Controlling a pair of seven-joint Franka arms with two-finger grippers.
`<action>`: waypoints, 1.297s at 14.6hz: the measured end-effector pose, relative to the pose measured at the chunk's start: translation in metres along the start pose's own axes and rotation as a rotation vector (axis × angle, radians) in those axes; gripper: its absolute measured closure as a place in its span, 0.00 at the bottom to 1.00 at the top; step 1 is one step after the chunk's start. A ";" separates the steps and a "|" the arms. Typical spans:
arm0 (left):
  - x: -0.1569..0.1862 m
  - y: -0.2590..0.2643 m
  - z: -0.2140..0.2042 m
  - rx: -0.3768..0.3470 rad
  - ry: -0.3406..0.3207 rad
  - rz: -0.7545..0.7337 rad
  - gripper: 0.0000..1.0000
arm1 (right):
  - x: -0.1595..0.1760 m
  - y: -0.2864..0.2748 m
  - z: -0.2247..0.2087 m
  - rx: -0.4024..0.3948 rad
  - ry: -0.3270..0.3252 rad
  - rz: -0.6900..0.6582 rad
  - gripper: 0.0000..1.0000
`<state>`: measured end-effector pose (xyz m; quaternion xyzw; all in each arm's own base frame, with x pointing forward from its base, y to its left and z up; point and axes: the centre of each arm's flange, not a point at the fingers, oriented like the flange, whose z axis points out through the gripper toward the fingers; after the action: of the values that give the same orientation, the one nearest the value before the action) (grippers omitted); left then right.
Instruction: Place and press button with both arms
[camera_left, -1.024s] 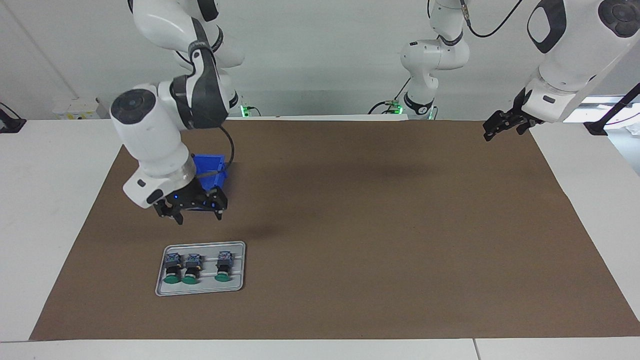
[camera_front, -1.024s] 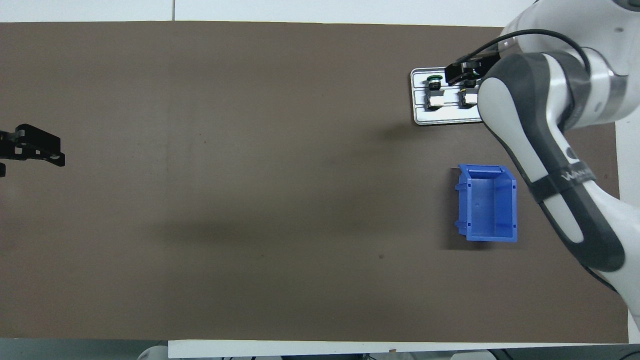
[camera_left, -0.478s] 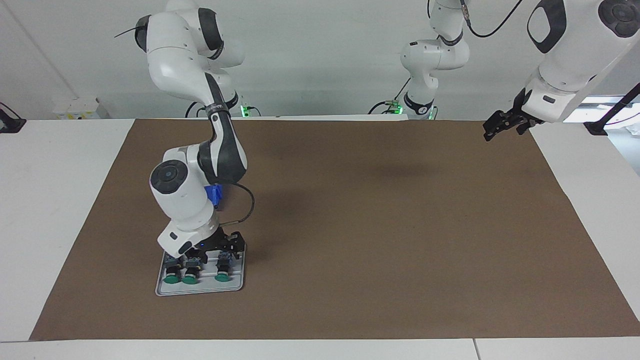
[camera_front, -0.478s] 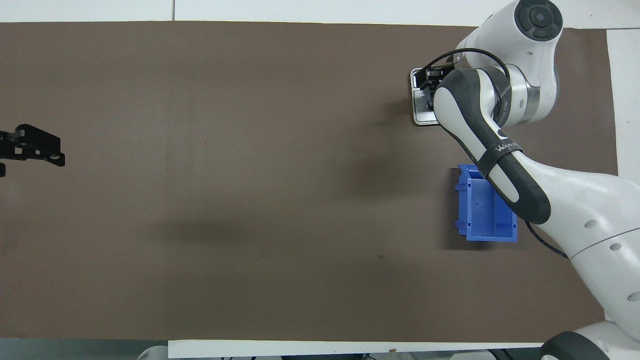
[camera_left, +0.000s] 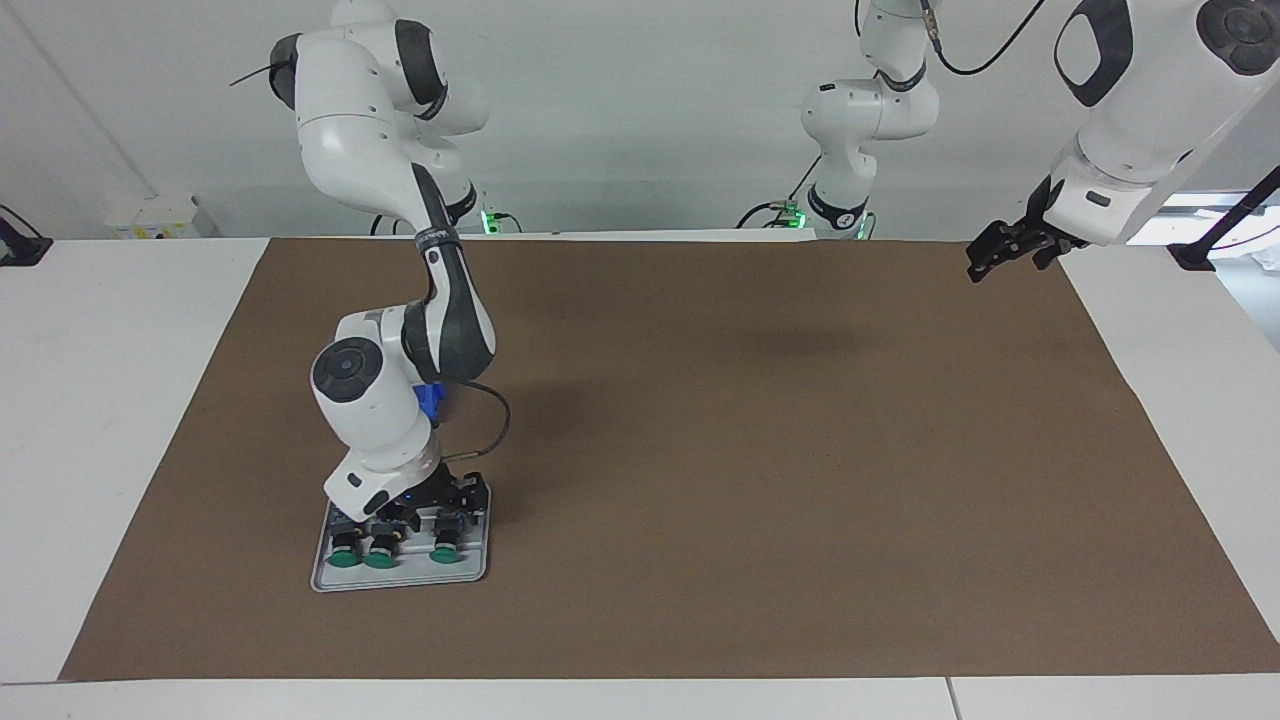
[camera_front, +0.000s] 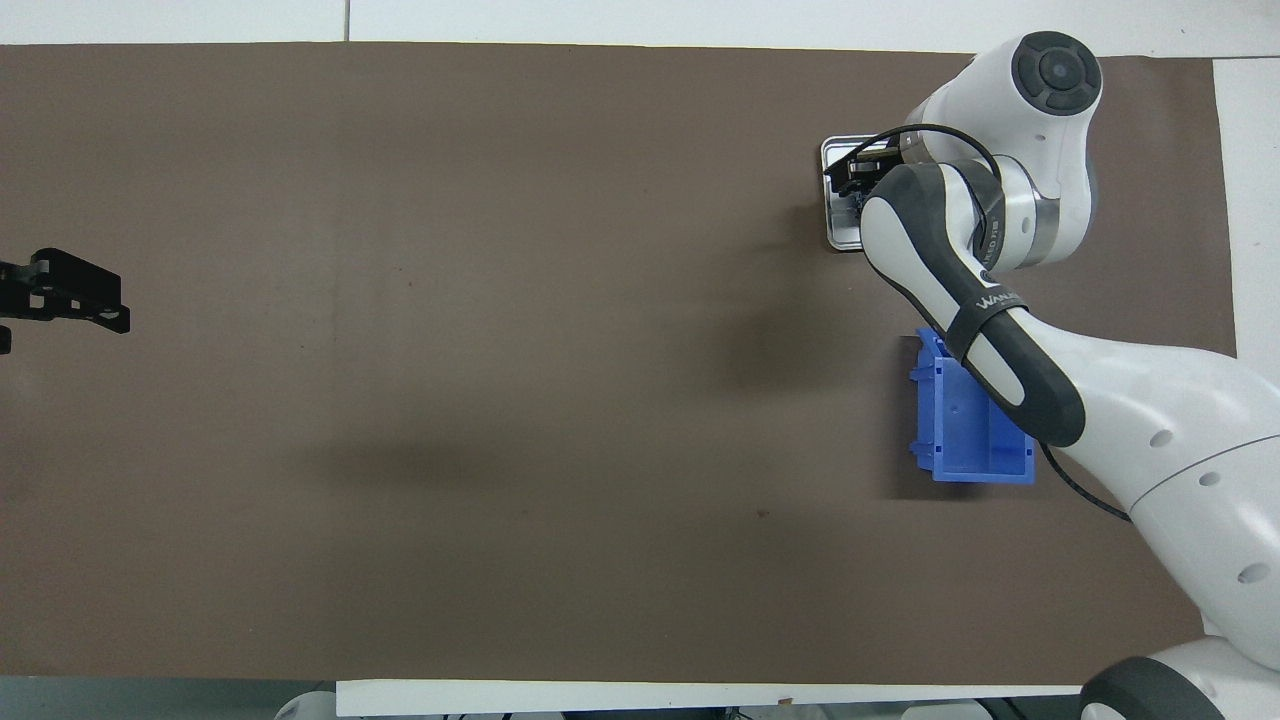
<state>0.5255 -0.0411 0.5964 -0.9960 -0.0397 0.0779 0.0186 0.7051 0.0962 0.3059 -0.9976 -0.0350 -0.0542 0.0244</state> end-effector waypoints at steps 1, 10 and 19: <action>0.000 0.000 0.000 0.000 0.000 0.000 0.00 | -0.003 0.000 0.005 0.000 0.002 0.000 0.15; 0.000 0.000 0.000 0.000 0.000 0.005 0.00 | -0.002 0.003 -0.005 -0.049 -0.041 -0.032 0.59; 0.000 0.002 0.000 0.001 0.000 0.009 0.00 | -0.051 -0.084 -0.155 -0.090 -0.194 0.119 0.59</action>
<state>0.5254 -0.0427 0.5963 -0.9962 -0.0354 0.0779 0.0185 0.6315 0.1679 0.4577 -0.9986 0.0245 0.0425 -0.0206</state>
